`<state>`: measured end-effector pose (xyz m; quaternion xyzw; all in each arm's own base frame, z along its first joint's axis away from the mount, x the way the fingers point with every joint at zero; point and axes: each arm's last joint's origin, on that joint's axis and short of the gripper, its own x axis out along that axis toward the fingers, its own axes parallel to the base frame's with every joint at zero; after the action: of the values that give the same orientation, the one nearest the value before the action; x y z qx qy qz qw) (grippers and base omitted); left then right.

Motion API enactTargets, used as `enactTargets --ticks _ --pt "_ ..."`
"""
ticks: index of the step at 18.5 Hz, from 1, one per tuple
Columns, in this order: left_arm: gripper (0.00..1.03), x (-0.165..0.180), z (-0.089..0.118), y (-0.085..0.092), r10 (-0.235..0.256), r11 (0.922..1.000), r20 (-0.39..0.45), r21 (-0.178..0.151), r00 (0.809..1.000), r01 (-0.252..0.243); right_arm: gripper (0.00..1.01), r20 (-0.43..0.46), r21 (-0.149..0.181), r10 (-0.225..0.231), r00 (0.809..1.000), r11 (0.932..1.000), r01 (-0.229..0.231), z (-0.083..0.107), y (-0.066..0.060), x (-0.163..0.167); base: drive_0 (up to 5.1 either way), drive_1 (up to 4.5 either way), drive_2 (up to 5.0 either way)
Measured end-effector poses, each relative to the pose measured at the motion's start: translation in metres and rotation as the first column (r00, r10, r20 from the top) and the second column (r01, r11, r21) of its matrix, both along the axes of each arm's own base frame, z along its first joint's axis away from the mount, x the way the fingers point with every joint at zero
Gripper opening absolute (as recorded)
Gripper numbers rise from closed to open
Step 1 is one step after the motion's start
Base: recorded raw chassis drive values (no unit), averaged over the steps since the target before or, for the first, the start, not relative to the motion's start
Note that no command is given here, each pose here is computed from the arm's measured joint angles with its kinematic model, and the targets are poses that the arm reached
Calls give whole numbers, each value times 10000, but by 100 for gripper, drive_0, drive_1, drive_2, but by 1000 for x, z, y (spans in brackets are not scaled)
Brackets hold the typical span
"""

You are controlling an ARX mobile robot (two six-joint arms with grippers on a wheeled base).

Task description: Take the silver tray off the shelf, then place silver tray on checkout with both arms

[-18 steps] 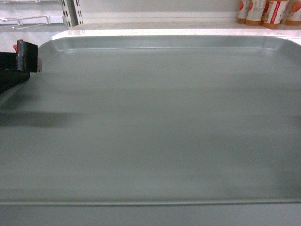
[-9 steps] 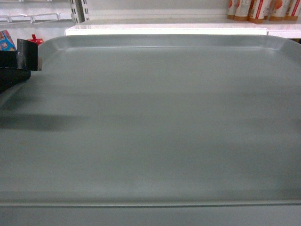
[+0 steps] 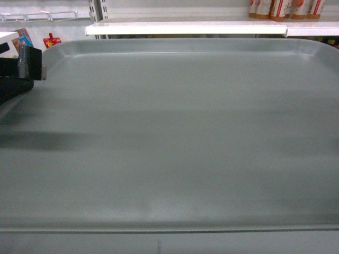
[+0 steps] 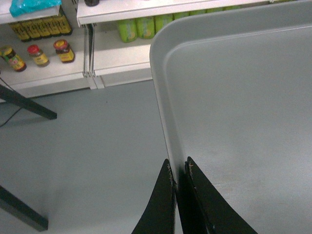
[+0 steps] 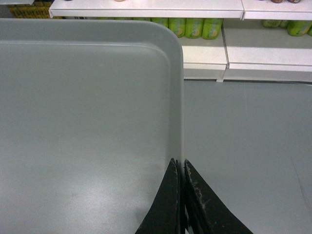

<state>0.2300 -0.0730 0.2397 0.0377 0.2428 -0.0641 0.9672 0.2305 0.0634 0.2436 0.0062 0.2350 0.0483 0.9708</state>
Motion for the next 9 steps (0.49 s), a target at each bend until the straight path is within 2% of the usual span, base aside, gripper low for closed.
enactTargets --ticks 9 --pt "4 0 0 0 -1 10000 16 -1 10000 1 2 10 -18 2 10000 10000 -2 0 0 0 11 -413 435"
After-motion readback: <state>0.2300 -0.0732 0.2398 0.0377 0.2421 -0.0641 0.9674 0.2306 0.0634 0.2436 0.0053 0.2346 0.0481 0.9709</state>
